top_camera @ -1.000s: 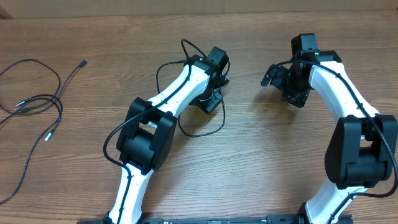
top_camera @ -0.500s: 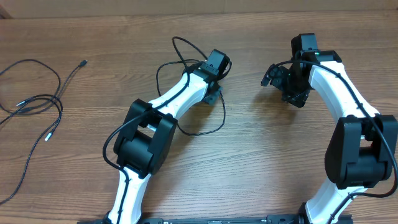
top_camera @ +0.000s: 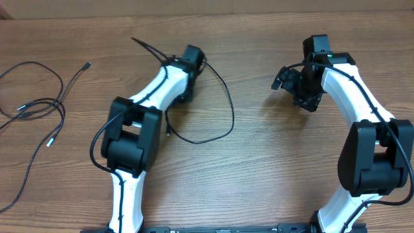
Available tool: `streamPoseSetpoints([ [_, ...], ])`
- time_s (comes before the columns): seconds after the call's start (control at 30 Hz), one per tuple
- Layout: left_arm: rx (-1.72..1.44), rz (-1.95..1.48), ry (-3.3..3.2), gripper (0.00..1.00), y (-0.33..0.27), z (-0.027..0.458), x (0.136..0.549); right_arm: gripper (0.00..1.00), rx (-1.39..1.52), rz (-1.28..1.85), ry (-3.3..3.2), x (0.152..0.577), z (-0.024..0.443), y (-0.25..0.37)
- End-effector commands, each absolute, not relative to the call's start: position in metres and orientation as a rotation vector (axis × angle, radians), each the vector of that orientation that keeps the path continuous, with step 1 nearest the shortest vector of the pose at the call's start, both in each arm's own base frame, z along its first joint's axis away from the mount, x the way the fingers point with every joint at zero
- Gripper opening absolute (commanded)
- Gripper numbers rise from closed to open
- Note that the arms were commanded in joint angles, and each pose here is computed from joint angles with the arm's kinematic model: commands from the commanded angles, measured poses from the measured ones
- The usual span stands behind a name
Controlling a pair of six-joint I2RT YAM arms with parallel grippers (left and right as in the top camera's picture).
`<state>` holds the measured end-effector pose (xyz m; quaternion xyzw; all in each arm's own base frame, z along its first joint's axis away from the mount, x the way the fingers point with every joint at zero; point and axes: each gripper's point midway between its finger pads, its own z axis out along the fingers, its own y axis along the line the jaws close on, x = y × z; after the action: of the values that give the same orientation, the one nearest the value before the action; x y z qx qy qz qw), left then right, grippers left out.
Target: Untangle cables
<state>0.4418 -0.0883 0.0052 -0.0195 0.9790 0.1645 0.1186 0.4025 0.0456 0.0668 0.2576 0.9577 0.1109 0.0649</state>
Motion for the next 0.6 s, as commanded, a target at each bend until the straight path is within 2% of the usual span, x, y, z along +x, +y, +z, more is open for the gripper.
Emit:
streamPoseSetpoints([
  [0.0,-0.206,0.323,2.991,0.30,-0.086,-0.021,0.426,1.00,0.773,0.329,2.880,0.406,0.069,0.045],
  [0.07,-0.238,0.253,3.004,0.35,-0.086,-0.021,0.429,1.00,0.773,0.329,2.880,0.406,0.069,0.045],
  [0.23,-0.265,0.182,2.994,0.58,-0.088,-0.008,0.441,1.00,0.773,0.330,2.880,0.406,0.069,0.045],
  [0.43,-0.267,0.175,2.975,0.75,-0.090,0.029,0.455,1.00,0.773,0.330,2.880,0.406,0.069,0.045],
  [0.57,-0.267,0.176,2.977,0.78,-0.091,0.047,0.457,1.00,0.773,0.330,2.880,0.406,0.069,0.045],
])
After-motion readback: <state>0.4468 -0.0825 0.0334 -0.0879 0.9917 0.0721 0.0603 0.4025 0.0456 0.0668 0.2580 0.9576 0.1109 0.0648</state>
